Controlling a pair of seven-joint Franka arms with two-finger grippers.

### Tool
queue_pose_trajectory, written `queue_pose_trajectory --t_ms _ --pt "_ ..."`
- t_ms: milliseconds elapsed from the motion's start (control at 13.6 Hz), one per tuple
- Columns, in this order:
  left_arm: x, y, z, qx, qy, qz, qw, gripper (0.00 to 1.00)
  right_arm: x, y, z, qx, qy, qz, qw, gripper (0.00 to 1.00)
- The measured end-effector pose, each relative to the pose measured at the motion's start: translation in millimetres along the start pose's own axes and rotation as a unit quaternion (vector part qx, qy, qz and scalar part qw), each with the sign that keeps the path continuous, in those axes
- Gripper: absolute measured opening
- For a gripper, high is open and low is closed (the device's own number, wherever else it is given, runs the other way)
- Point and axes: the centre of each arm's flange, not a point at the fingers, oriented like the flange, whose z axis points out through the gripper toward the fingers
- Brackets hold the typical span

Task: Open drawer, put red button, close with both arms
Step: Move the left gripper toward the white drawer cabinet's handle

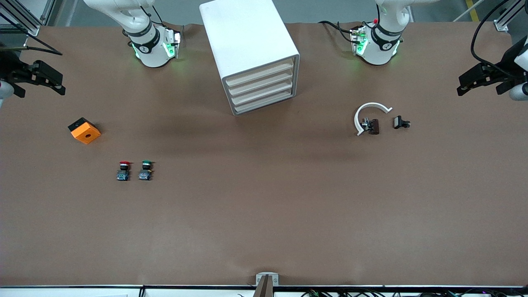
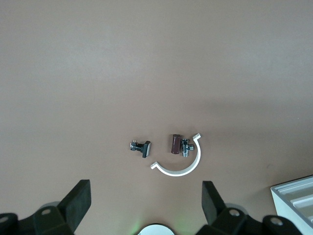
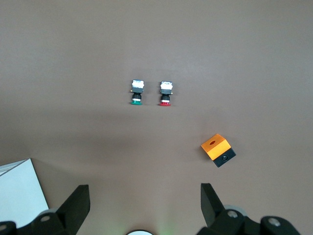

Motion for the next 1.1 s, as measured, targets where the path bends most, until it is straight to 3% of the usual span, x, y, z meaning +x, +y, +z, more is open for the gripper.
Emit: queue_pose_trajectory --t_ms 514,734,1101 --pt "12 8 19 -0.001 -0.018 -0.002 1.000 1.00 0 0 -2 0.000 0.002 0.000 1.000 1.00" --pt "49 51 72 -0.001 -0.044 -0.020 0.999 1.00 1 -1 -1 0.000 0.002 -0.001 1.000 1.00" --pt "103 131 175 0.006 -0.071 -0.129 0.989 1.00 1 -1 0 0.000 0.001 -0.001 1.000 1.00"
